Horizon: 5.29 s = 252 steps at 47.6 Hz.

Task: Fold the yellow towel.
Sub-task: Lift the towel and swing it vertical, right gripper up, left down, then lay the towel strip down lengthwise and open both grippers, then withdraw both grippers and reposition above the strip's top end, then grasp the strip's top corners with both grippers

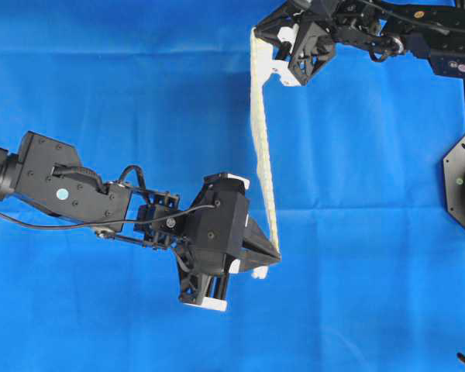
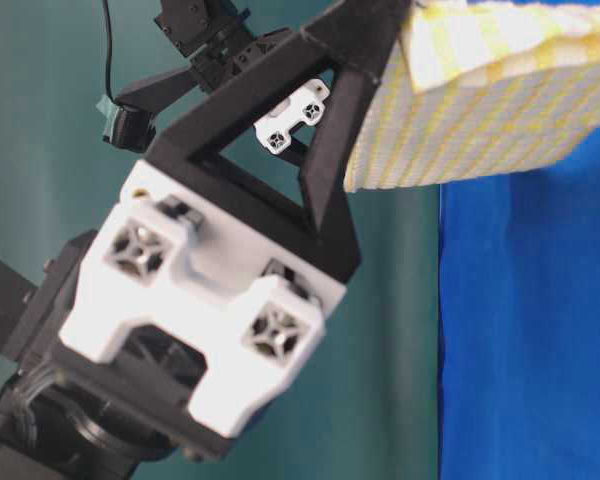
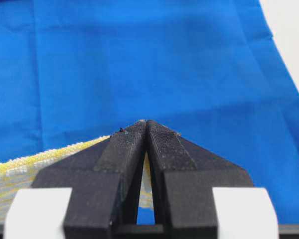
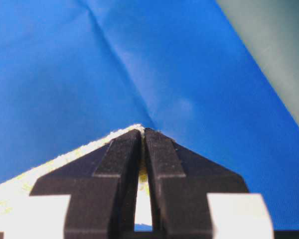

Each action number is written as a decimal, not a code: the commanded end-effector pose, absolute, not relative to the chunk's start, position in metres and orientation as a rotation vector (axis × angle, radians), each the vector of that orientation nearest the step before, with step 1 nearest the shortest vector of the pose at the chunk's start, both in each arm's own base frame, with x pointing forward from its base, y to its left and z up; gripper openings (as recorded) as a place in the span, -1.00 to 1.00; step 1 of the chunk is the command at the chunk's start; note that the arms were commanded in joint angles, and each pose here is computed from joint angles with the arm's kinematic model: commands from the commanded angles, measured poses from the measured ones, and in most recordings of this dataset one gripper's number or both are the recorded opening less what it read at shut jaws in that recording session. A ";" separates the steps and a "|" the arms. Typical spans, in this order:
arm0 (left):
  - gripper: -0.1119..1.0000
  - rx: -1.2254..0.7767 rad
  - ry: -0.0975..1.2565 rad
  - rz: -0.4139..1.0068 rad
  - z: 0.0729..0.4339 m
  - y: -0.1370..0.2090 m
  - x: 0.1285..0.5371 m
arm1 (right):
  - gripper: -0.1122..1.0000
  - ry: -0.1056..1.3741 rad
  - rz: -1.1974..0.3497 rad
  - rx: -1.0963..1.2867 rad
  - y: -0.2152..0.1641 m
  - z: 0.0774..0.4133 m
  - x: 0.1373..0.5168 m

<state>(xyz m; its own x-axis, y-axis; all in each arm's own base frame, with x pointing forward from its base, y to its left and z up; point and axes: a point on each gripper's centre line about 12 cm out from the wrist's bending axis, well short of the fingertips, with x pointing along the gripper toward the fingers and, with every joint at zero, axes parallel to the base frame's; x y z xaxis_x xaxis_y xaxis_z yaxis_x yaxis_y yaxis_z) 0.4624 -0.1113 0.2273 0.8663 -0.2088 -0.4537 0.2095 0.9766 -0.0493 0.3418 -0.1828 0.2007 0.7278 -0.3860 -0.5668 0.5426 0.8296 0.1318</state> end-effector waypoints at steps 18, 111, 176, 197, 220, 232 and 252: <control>-0.78 0.049 0.403 -0.236 0.235 -0.119 0.483 | -0.75 0.541 -0.559 0.302 -0.192 0.217 0.321; -0.52 -0.073 0.592 -0.197 0.178 -0.102 0.399 | -0.73 0.578 -0.466 0.289 -0.200 0.190 0.424; 0.40 -0.104 0.441 0.101 0.235 0.025 0.307 | 0.47 0.428 -0.300 0.224 -0.083 0.230 0.310; 0.49 -0.106 0.429 0.225 0.208 0.069 0.324 | 0.48 0.477 -0.412 0.258 -0.130 0.215 0.332; 0.67 -0.097 0.476 0.469 0.150 0.173 0.339 | 0.61 0.590 -0.571 0.332 -0.208 0.156 0.354; 0.67 -0.122 0.503 0.538 0.123 0.209 0.346 | 0.61 0.632 -0.585 0.354 -0.223 0.130 0.370; 0.38 -0.151 0.578 0.556 0.086 0.222 0.349 | 0.36 0.678 -0.619 0.438 -0.226 0.097 0.374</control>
